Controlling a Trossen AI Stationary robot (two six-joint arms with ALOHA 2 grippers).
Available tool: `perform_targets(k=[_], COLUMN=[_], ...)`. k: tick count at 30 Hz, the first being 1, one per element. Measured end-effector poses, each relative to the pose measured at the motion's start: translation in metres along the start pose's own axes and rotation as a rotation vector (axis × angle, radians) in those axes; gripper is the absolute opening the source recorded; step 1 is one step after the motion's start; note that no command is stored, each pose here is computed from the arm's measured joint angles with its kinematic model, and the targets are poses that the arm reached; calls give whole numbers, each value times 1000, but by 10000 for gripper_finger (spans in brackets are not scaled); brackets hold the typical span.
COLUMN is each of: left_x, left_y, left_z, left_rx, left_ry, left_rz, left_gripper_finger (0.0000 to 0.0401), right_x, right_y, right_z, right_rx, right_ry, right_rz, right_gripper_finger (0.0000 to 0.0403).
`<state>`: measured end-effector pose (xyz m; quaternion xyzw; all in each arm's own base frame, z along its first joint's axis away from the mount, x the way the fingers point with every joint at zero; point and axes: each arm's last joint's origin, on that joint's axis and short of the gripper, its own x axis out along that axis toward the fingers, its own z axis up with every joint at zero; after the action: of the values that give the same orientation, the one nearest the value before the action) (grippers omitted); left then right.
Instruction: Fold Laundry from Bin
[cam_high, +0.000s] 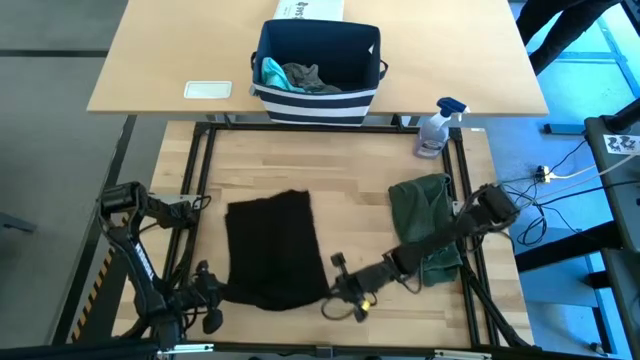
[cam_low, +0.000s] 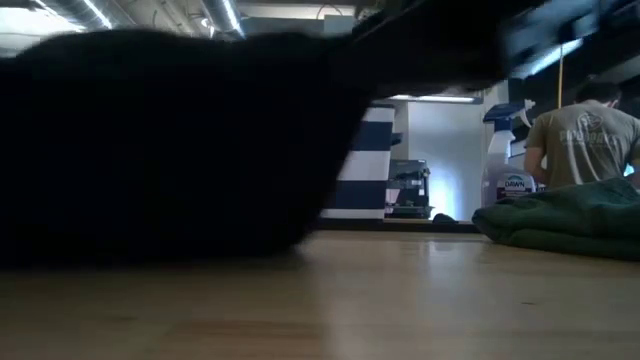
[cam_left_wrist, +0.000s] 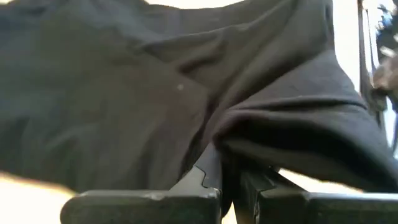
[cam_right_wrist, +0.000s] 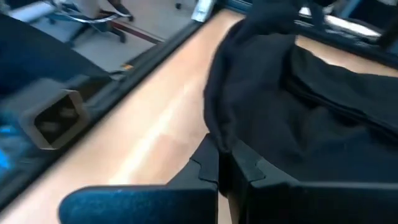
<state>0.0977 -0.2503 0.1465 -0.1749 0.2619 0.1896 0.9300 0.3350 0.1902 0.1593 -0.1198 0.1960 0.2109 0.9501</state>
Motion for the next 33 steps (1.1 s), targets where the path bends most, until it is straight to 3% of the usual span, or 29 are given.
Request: perform_targets(k=[9,14,20,27,33], left_x=[31,38,19,-1,7], left_y=[-30,-34,-33,-11,24], left_z=[13,25,49,66,57], left_rx=[110,175,186,122,-20], left_ry=[163,147,19,-90,-89], left_rz=[-87,-111,-151,-146,-134], left_gripper_finger=[4,4,4,4,4], right_x=[-6,-6,-14,-23,-22], right_y=[39,38,19,-6,-27], right_z=[4,9,24,36,32], right_rx=[66,61,21,19,82], right_ry=[-15,-28,-72,-109,-99], right_rz=[62,8,-105,-189,-239], right_gripper_finger=[2,2,2,2,2])
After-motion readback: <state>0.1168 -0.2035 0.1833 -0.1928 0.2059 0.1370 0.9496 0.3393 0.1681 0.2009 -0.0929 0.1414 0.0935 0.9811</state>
